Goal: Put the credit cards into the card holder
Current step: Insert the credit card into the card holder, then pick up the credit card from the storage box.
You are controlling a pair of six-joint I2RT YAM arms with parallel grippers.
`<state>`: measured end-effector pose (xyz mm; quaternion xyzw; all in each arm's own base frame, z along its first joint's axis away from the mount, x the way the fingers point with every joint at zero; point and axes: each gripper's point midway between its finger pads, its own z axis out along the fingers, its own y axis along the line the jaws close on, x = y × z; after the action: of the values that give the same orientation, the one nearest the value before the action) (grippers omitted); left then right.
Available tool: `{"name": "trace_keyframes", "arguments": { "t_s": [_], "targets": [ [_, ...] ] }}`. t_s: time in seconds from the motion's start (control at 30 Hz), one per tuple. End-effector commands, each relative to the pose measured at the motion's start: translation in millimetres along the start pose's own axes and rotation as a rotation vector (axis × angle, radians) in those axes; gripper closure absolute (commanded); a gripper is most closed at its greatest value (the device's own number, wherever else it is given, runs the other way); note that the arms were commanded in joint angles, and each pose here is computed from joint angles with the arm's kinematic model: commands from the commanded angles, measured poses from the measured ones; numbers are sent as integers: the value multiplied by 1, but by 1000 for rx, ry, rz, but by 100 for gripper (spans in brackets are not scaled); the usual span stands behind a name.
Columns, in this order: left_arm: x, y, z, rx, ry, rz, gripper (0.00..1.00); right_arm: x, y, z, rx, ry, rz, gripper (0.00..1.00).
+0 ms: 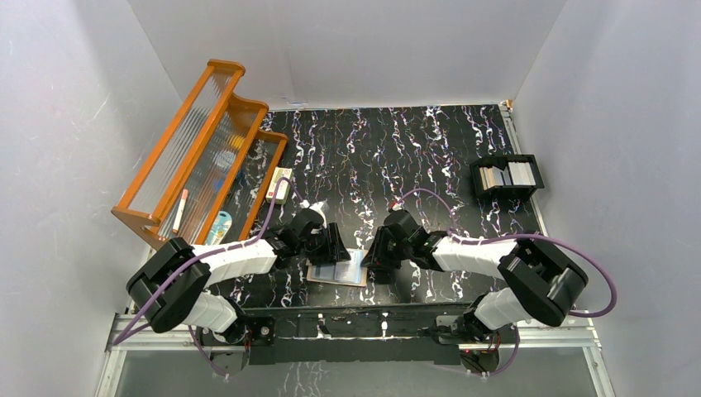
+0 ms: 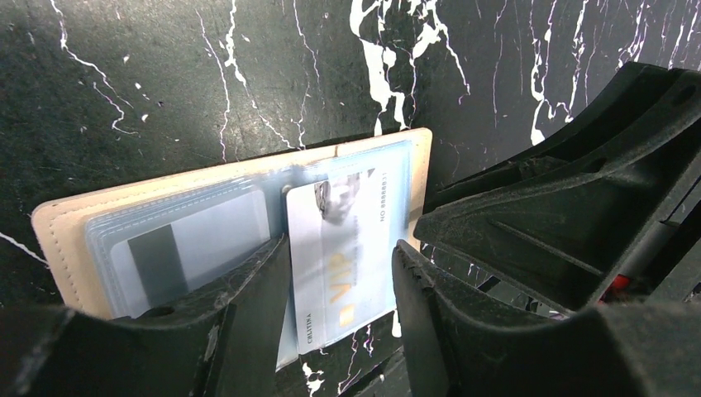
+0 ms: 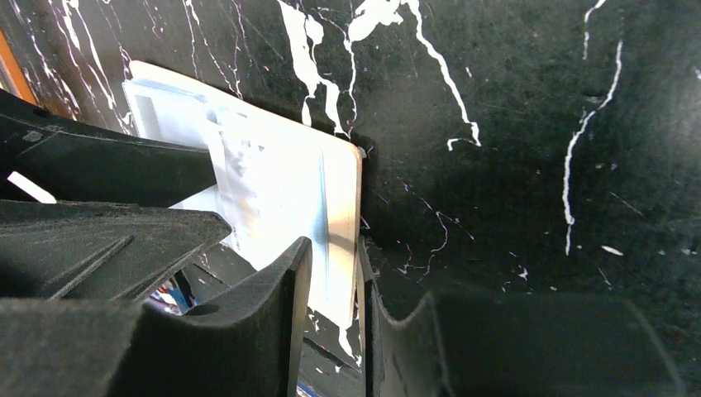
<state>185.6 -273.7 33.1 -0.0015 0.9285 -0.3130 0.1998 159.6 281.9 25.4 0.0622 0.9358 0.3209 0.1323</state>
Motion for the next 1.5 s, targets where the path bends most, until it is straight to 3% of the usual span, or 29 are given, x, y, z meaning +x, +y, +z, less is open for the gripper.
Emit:
{"name": "trace_keyframes", "arguments": {
  "t_s": [0.0,0.07,0.2,0.33,0.5,0.63,0.93,1.1,1.4,1.43,1.47],
  "targets": [
    [3,-6,-1,15,16,-3,53,3,-4,6,1,0,6,65],
    [3,-12,-1,37,17,-7,56,4,-2,8,-6,4,4,66],
    [5,-25,1,77,18,-5,78,2,2,10,-18,1,-2,70],
    [8,-25,0,65,23,-18,78,2,1,10,-12,-4,-3,70],
    [10,-19,-2,30,24,-46,63,0,1,9,-5,-9,-19,69],
    [2,-23,-12,25,-4,-37,59,-7,7,-1,8,-22,-82,61],
    [-24,-36,-45,-6,-81,41,47,-61,15,-61,99,-223,-328,53],
    [-31,-33,-65,-36,-106,106,41,-127,4,-114,298,-405,-436,48],
    [-33,-39,-90,-6,-120,213,38,-236,-56,-194,708,-594,-481,45],
    [-35,-41,-95,-2,-123,234,35,-247,-65,-200,748,-600,-473,45],
    [-36,-43,-100,2,-123,262,19,-257,-74,-207,783,-606,-458,45]
  ]
}}
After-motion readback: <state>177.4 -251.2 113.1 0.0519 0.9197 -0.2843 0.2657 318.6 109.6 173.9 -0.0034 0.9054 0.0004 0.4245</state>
